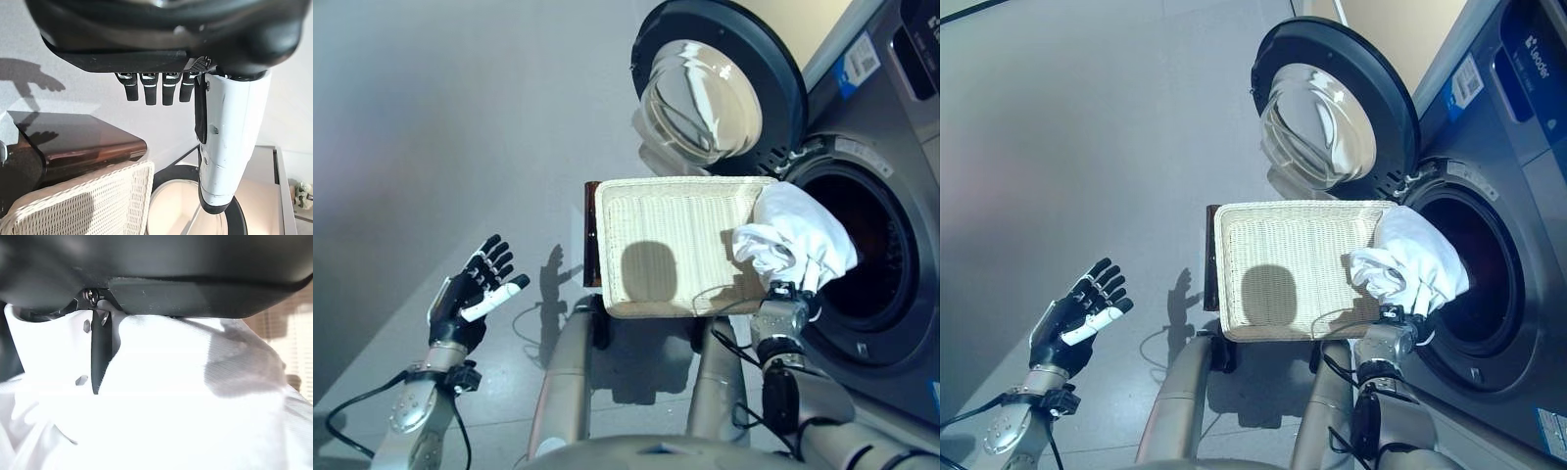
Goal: Pick up the clothes and place them into the washing machine
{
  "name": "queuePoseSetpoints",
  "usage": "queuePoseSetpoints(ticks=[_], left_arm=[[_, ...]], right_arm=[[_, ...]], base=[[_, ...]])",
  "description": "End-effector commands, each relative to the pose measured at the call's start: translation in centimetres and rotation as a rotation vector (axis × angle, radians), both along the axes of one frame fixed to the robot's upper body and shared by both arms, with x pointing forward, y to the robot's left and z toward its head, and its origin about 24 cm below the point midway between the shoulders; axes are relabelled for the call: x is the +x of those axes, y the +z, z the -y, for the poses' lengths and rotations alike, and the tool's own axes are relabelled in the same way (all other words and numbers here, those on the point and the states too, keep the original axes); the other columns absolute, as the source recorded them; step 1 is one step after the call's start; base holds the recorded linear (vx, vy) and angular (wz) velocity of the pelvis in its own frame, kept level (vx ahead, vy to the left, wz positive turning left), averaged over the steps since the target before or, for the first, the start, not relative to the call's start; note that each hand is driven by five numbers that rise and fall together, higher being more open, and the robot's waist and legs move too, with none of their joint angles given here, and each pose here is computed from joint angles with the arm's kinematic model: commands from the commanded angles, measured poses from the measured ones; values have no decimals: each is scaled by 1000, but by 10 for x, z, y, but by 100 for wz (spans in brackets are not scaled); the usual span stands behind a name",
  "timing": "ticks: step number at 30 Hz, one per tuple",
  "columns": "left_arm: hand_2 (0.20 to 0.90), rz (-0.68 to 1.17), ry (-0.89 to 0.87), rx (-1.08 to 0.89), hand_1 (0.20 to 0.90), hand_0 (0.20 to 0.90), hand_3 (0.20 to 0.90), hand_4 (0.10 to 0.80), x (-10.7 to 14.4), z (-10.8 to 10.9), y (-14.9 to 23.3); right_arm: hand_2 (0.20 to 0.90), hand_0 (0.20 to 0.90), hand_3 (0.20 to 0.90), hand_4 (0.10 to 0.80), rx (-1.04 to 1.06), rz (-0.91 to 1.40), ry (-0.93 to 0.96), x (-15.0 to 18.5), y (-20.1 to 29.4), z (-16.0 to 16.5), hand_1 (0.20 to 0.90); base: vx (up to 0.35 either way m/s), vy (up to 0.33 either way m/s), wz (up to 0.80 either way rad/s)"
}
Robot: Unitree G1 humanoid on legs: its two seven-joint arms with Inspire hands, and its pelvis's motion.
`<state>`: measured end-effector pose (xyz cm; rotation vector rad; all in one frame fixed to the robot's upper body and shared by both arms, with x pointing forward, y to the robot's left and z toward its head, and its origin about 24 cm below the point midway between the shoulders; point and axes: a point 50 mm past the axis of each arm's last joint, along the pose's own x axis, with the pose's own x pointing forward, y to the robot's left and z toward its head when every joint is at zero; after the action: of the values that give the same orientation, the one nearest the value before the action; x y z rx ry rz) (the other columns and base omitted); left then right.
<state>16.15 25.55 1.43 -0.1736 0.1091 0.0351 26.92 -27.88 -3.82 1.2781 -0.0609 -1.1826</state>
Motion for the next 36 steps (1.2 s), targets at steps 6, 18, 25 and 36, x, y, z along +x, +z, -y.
queuePoseSetpoints(ticks=[6, 18, 25, 36], left_arm=[[900, 169, -23, -3, 900, 900, 900, 800, 12, 5, 26], [900, 182, -77, 46, 900, 900, 900, 800, 12, 4, 34], [900, 189, -111, 56, 900, 900, 900, 800, 14, 5, 40], [900, 189, -130, 45, 900, 900, 900, 800, 8, 5, 43]], right_arm=[[200, 200, 200, 300, -71, 164, -251, 14, 49, 35, 200], [200, 200, 200, 300, -179, 125, -334, 25, 118, 92, 200], [200, 200, 200, 300, -215, 143, -495, 4, 168, 140, 200], [200, 200, 200, 300, -387, 129, -699, -55, 240, 202, 200]], base=[[0, 0, 0], [-6, -14, -2], [-13, -53, 8], [11, -14, 4]])
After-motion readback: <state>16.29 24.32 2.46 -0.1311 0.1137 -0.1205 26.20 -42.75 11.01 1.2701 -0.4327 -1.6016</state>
